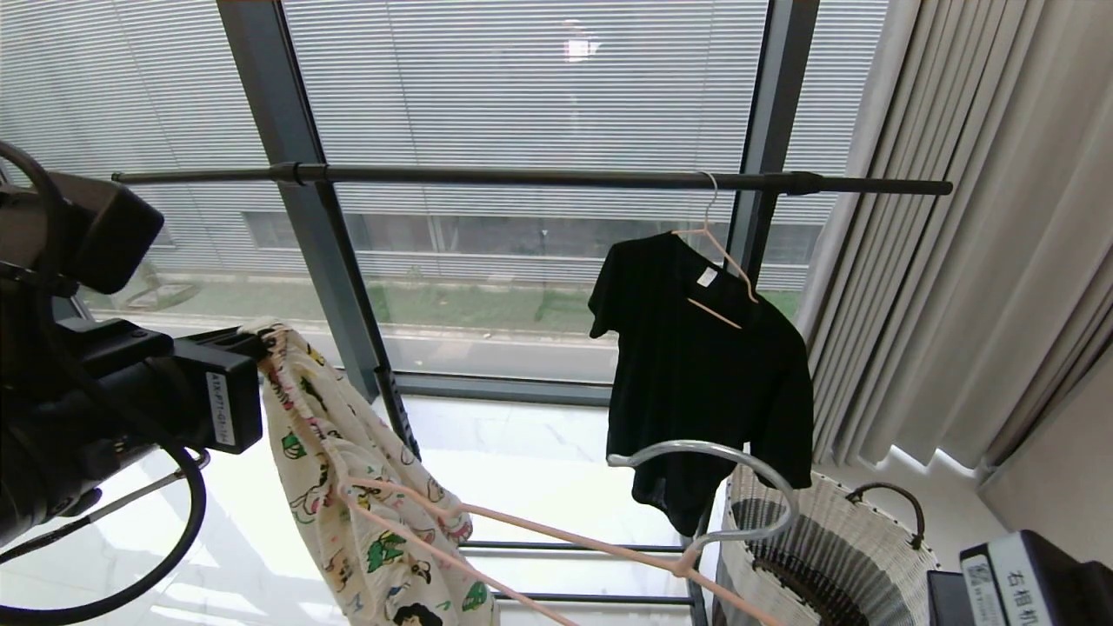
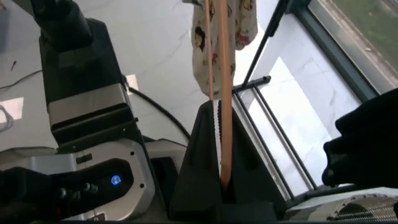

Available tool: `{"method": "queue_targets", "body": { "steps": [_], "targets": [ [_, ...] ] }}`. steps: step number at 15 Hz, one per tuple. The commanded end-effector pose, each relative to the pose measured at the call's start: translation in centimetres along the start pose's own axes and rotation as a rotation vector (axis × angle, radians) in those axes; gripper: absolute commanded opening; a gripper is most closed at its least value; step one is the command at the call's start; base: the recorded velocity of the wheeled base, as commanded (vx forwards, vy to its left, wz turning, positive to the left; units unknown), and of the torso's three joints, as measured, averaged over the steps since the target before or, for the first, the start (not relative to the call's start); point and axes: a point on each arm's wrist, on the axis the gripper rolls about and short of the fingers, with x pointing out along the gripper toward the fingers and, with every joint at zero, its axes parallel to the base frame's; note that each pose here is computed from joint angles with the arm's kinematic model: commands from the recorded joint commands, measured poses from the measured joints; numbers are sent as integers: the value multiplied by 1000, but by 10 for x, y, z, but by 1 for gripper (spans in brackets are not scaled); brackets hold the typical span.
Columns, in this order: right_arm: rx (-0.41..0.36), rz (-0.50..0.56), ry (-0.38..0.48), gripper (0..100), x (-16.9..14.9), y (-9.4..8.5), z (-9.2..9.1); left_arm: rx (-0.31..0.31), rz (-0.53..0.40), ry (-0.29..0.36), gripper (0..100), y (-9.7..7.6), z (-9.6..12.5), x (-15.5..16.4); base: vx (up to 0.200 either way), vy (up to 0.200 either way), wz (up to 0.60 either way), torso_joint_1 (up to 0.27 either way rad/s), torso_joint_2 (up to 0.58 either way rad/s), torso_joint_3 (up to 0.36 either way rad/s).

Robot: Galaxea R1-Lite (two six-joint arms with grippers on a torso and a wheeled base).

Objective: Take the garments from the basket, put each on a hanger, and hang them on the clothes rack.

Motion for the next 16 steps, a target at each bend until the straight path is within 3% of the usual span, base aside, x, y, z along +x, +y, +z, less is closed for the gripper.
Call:
{"method": "queue_targets", "body": {
  "steps": [1,3,6,9,16],
  "targets": [
    [13,5,51,0,29,1,-2,-2,-21,27,0,-16,-2,7,0,0,0,0,0,0],
    [27,-16,48,0,34,-2,2,-37,45,26,0,-19,-2,14,0,0,0,0,0,0],
    [83,-98,26,0,34,-10,6,-38,46,23,0,-19,-2,14,0,0,0,0,0,0],
    [96,-101,-24,0,34,-11,14,-35,46,30,0,-20,-3,15,0,0,0,0,0,0],
    [96,-100,-25,0,34,-11,14,-26,92,50,0,-21,-5,21,0,0,0,0,0,0]
  ]
}}
